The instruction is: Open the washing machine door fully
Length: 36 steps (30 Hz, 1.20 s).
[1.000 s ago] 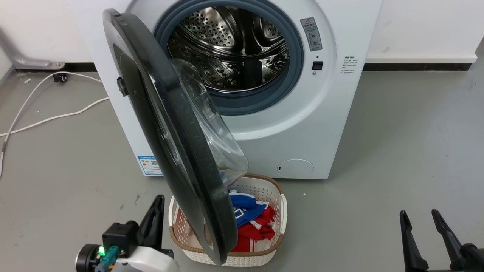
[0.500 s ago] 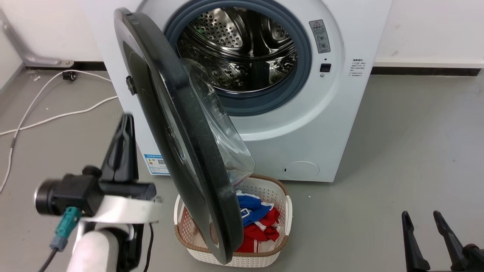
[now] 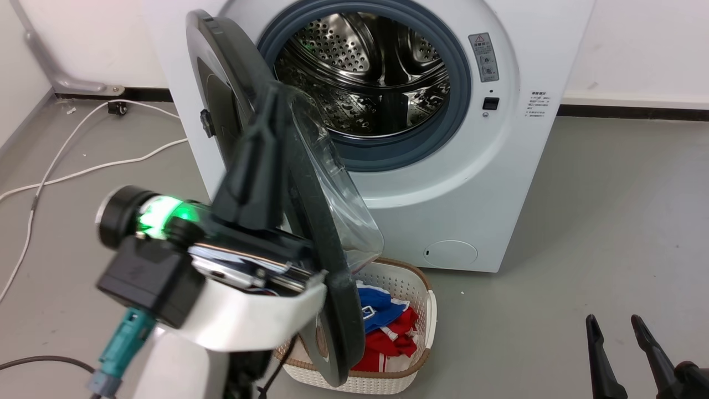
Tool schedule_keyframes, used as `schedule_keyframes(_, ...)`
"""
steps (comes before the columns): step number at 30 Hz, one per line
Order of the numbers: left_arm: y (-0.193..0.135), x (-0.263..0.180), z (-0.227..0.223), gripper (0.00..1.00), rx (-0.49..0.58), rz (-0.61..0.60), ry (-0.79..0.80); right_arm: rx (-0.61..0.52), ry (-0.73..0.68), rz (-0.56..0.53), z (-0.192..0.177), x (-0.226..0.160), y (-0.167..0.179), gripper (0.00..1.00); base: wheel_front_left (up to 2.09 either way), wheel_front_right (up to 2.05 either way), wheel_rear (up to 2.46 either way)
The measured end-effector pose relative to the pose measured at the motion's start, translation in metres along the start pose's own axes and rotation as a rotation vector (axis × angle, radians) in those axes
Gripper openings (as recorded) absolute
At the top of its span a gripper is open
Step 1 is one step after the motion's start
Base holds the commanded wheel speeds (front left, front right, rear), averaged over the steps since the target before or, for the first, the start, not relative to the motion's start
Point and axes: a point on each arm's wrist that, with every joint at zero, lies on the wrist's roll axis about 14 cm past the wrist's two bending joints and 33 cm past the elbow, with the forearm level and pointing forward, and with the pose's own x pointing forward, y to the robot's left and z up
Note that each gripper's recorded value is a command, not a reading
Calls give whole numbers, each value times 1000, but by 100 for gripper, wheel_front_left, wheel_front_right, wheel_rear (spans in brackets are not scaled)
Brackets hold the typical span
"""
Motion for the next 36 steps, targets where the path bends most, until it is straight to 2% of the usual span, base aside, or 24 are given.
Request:
schedule_keyframes(8, -64, -15, -16, 0, -174, -170, 112, 20, 19, 10, -7, 3, 3, 100, 0, 0, 0)
schedule_keyframes(12, -97, -39, -42, 0, -277, -239, 253, 21, 24, 17, -9, 6, 5, 100, 0, 0, 0)
schedule_keyframes(19, -133, -89, -88, 0, -373, -309, 499, 21, 40, 24, -13, 7, 7, 100, 0, 0, 0)
schedule_keyframes(28, -142, -149, -138, 0, -431, -282, 765, 24, 57, 26, -18, 8, 7, 100, 0, 0, 0)
schedule_keyframes(36, -108, -163, -175, 0, -343, -169, 850, 30, 78, 23, -25, 8, 7, 100, 0, 0, 0)
